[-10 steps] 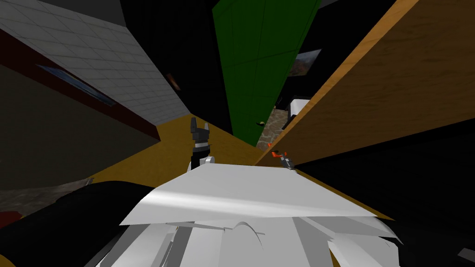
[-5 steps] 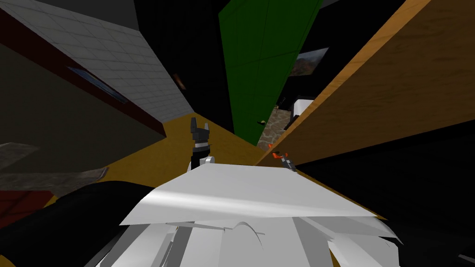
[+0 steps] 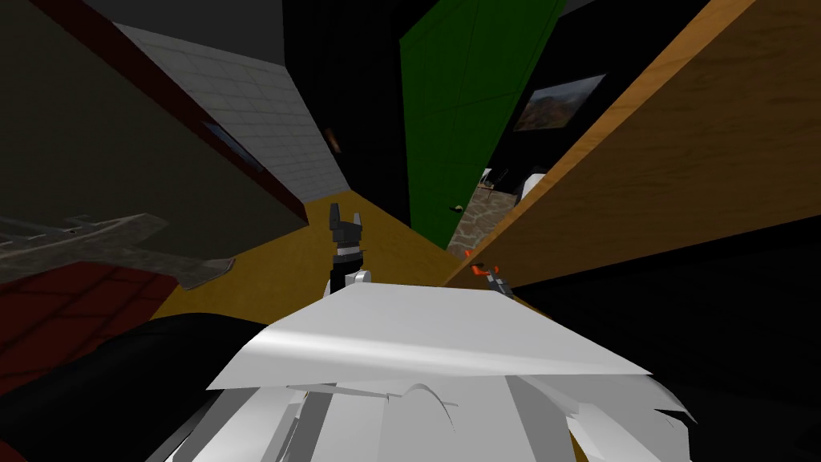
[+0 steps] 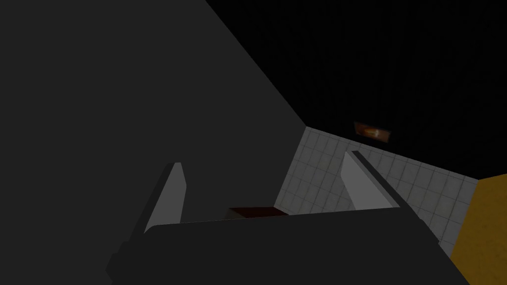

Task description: Pull the door open

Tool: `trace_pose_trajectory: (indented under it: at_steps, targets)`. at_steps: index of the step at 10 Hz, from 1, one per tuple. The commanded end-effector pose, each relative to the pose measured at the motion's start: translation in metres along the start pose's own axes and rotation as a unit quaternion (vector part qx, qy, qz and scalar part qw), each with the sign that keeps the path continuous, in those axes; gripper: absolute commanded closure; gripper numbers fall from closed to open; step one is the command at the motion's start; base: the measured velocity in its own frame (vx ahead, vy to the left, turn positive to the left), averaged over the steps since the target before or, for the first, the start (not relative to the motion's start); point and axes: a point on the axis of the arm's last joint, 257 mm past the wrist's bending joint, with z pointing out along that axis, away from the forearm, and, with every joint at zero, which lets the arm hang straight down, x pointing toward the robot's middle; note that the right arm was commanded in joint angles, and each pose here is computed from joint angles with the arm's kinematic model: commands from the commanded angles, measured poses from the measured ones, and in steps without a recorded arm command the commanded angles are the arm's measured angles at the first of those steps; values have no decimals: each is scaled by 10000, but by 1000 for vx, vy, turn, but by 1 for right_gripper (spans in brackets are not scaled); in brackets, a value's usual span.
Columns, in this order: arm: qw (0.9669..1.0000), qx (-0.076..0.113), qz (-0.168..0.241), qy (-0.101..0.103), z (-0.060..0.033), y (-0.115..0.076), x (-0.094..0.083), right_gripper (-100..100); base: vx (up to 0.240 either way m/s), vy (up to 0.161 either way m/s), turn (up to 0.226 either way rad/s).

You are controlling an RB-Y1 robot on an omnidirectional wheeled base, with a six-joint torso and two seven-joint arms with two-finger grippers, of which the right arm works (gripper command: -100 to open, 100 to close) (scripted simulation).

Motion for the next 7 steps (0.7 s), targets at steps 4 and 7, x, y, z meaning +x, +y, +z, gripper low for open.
trace_pose_trajectory:
  at_steps: [4, 7]
  targets:
    - [9999, -10, 50, 90, -82, -25, 86, 100, -196, -61, 155]
    - [10000, 3, -8, 24, 15, -13, 26, 100, -122, -33, 73]
